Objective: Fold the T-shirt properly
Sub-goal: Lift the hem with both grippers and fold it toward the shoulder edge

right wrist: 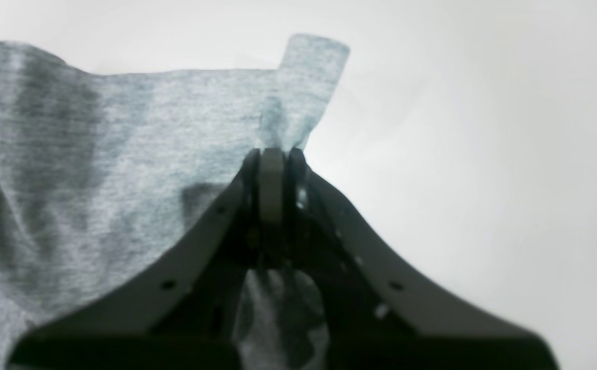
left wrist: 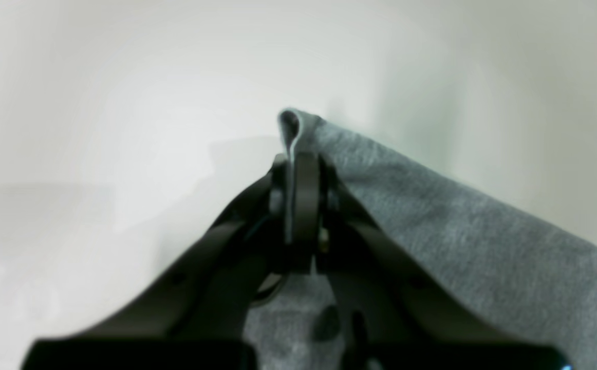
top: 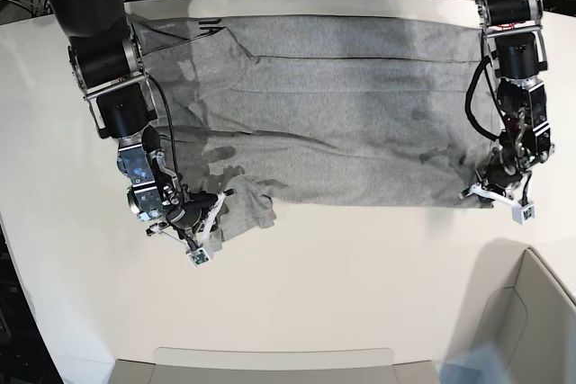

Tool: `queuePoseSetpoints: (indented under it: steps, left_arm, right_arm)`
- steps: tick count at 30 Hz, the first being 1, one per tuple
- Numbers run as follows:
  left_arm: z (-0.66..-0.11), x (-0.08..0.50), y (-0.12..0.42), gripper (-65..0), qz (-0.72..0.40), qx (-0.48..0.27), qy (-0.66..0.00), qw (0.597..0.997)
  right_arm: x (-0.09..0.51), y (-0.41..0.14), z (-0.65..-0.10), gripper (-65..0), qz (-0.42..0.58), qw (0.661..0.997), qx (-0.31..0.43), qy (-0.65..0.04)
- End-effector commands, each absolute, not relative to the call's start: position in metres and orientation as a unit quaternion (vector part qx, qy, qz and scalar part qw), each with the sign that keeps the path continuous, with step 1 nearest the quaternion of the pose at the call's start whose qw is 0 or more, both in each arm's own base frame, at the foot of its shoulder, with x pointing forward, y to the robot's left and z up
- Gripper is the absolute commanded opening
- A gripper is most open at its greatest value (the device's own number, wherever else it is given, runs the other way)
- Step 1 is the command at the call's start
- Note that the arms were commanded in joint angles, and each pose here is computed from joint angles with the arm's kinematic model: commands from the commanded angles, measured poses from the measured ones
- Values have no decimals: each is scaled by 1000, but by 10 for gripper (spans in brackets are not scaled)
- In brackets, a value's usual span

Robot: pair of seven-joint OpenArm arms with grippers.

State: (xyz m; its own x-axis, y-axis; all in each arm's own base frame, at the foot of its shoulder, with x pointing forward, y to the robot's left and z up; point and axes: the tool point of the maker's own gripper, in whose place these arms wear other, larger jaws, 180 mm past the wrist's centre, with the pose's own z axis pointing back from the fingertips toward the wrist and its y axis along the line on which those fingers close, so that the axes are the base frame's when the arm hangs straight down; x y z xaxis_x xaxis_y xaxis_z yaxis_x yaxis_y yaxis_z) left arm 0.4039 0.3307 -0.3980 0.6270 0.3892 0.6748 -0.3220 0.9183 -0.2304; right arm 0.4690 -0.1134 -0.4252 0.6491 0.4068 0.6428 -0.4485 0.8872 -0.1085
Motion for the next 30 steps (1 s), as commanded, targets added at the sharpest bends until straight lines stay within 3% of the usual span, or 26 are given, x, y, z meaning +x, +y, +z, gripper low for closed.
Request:
queuePoseSetpoints:
  steps: [1, 7, 15, 26, 30]
  left_arm:
    - [-377, 417, 339, -650, 196, -42, -412, 889]
    - [-371, 421, 339, -650, 194, -42, -419, 886]
    - [-337, 429, 326, -650, 157, -46, -442, 882]
    - [-338, 414, 318, -650, 137, -41, -440, 886]
    - [-333, 408, 311, -650, 122, -38, -448, 885]
  right_arm:
    - [476, -125, -416, -650, 238, 909, 5, -342]
    - [497, -127, -374, -650, 207, 891, 19, -404]
    - [490, -125, -351, -650, 222, 888, 8, -403]
    - [464, -127, -354, -650, 237, 885, 1, -400]
    - [460, -142, -341, -650, 198, 887, 7, -416]
